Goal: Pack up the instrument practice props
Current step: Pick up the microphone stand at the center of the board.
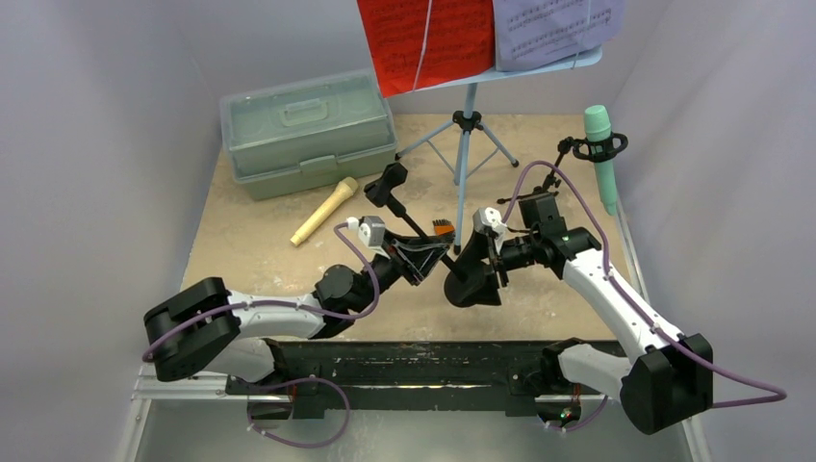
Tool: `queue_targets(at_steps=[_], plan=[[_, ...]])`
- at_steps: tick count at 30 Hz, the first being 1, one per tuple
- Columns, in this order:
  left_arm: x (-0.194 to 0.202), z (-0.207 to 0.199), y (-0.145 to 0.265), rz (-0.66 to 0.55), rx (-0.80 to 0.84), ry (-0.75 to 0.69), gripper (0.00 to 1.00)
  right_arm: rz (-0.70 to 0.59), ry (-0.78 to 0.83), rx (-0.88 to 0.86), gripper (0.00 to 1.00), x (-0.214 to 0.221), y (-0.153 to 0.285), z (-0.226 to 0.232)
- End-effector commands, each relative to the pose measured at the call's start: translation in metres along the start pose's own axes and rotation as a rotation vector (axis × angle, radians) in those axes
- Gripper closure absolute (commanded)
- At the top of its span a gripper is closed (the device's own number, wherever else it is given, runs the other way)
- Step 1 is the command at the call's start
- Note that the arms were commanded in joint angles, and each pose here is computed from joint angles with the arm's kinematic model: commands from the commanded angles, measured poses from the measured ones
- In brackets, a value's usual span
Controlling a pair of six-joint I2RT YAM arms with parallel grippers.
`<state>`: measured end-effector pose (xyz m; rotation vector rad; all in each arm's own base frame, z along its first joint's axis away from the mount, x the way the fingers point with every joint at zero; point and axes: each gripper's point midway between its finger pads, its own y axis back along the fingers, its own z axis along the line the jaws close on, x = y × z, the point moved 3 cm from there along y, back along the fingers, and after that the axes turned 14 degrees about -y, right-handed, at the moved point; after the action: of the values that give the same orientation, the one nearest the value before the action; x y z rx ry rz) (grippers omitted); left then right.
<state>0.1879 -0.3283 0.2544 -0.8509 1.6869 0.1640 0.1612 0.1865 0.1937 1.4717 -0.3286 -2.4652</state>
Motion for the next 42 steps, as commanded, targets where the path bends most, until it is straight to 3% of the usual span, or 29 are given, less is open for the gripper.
queue_targets(at_steps=[1, 5, 10, 11, 14, 16, 19, 21, 22, 25, 27, 32, 42], plan=[[-0.043, -0.029, -0.021, -0.177, 0.093, 0.067, 1.00, -0.029, -0.008, -0.058, 0.04, -0.008, -0.005, 0.007], [-0.040, -0.037, -0.024, -0.192, 0.104, 0.070, 1.00, -0.019, -0.038, -0.050, 0.14, -0.007, -0.012, 0.004], [-0.035, -0.040, -0.024, -0.190, 0.102, 0.066, 1.00, -0.022, -0.052, -0.048, 0.35, -0.011, -0.014, 0.003], [-0.034, -0.041, -0.023, -0.187, 0.104, 0.066, 1.00, -0.024, -0.052, -0.048, 0.43, -0.011, -0.014, 0.004], [-0.030, -0.041, -0.021, -0.175, 0.102, 0.068, 1.00, -0.030, -0.043, -0.044, 0.85, -0.014, -0.013, 0.004], [-0.027, -0.040, -0.018, -0.170, 0.102, 0.078, 1.00, -0.031, -0.040, -0.043, 1.00, -0.016, -0.012, 0.005], [-0.024, -0.038, -0.012, -0.157, 0.097, 0.093, 0.98, -0.033, -0.042, -0.053, 1.00, -0.017, -0.012, 0.008], [-0.023, -0.035, -0.005, -0.145, 0.091, 0.094, 0.77, -0.041, -0.041, -0.084, 1.00, -0.019, -0.012, 0.013], [-0.024, -0.034, 0.000, -0.143, 0.092, 0.092, 0.60, -0.042, -0.038, -0.093, 1.00, -0.019, -0.011, 0.014], [-0.019, -0.028, 0.021, -0.127, 0.090, 0.082, 0.22, -0.025, -0.015, -0.101, 1.00, -0.016, -0.010, 0.016], [-0.016, -0.024, 0.037, -0.122, 0.100, 0.071, 0.03, -0.017, -0.002, -0.104, 1.00, -0.015, -0.010, 0.017], [-0.005, -0.020, 0.065, -0.098, 0.154, -0.008, 0.00, -0.011, 0.014, -0.125, 1.00, -0.011, -0.010, 0.020], [-0.005, -0.030, 0.064, -0.123, 0.228, -0.046, 0.00, -0.009, 0.032, -0.138, 1.00, -0.006, -0.010, 0.020]])
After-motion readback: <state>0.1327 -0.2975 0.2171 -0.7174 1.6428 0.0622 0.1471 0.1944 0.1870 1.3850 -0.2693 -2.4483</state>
